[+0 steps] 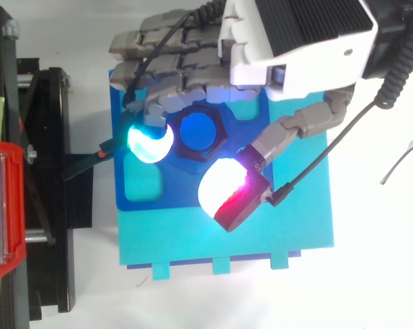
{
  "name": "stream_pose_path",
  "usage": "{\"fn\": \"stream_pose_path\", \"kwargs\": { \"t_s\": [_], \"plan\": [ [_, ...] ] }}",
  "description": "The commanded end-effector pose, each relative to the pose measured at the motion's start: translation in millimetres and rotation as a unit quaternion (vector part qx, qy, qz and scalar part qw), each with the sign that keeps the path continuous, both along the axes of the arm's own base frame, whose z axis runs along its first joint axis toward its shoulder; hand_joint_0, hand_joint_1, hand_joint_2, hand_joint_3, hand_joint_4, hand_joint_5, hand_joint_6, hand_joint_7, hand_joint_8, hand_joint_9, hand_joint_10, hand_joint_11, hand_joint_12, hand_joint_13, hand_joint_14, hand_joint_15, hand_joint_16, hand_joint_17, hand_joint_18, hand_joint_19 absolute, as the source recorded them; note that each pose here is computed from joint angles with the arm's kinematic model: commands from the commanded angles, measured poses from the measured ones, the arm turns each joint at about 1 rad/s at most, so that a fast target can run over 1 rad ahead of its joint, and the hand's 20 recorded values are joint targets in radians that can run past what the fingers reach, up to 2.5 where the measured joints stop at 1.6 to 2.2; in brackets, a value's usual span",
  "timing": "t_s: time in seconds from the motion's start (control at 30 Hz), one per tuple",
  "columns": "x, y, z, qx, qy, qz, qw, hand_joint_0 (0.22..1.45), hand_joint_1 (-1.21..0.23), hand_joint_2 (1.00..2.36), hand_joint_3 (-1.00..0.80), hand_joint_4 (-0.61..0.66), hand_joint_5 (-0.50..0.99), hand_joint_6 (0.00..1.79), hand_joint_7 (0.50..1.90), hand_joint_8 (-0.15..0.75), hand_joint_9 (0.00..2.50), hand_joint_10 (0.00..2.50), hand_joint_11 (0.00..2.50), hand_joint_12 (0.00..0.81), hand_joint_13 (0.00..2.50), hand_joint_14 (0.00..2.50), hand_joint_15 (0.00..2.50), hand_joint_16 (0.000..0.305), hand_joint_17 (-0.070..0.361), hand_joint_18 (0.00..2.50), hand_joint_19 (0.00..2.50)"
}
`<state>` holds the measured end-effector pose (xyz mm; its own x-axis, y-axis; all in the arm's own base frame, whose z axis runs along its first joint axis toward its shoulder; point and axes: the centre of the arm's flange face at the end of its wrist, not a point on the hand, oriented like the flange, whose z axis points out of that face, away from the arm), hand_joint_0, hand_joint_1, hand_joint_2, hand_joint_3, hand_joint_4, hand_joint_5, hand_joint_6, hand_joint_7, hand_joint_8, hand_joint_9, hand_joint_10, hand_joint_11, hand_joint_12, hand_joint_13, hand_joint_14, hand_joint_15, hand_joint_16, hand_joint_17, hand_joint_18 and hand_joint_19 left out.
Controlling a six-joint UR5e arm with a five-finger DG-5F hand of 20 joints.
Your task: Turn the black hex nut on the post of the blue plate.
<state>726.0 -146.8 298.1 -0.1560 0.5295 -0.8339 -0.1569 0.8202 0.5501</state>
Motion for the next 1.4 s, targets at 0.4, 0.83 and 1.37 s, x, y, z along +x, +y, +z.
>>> {"fn": "stream_pose_path", "kwargs": {
  "t_s": [0.4, 0.83, 1.37],
  "plan": [
    [0.9, 6.3, -6.3, 0.003, -0.003, -0.003, 1.0, 0.51, -0.28, 1.0, -0.5, 0.24, -0.2, 0.5, 0.83, 0.257, 0.27, 0.0, 0.0, 0.352, 0.17, 0.0, 0.02, 0.048, 0.107, 0.07, 0.21],
    [-2.0, 6.4, -22.0, 0.005, -0.014, -0.003, 0.9999, 0.51, -0.28, 1.0, -0.5, 0.2, -0.2, 0.5, 0.77, 0.252, 0.27, 0.0, 0.0, 0.35, 0.17, 0.0, 0.01, 0.048, 0.107, 0.07, 0.22],
    [-2.6, 2.1, -21.8, 0.006, -0.015, -0.006, 0.9999, 0.52, -0.28, 1.0, -0.5, 0.19, -0.21, 0.5, 0.75, 0.246, 0.26, 0.0, 0.0, 0.348, 0.16, 0.0, 0.01, 0.048, 0.107, 0.07, 0.21]
  ]
}}
